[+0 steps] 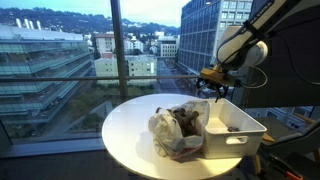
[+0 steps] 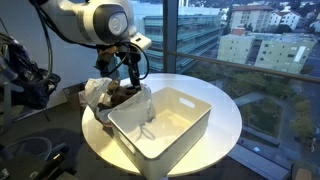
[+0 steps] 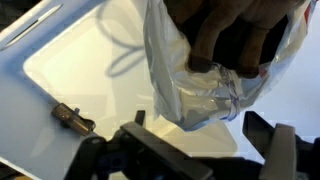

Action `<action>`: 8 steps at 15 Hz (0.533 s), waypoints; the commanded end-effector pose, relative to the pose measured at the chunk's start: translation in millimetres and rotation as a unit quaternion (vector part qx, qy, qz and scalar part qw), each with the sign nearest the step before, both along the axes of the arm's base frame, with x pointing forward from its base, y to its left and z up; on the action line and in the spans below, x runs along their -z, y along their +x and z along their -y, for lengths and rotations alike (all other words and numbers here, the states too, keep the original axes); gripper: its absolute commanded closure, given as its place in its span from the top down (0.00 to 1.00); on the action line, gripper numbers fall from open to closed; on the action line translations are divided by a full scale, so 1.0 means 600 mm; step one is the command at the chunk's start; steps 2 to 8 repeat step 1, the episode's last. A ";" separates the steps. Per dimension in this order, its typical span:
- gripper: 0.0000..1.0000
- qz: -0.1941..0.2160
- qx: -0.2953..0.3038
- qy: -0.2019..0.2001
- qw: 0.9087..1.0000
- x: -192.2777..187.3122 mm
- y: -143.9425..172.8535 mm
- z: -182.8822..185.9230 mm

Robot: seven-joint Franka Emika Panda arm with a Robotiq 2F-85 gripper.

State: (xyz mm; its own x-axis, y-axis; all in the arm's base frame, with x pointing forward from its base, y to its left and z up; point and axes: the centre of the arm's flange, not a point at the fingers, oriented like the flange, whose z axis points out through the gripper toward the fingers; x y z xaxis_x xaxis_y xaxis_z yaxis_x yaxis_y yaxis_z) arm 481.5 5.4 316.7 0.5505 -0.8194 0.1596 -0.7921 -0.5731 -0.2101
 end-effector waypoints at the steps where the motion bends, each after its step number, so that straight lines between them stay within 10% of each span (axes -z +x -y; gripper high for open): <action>1: 1.00 -0.001 0.000 0.000 1.000 0.002 0.000 0.000; 8: 1.00 -0.001 0.000 0.000 1.000 0.002 0.000 0.000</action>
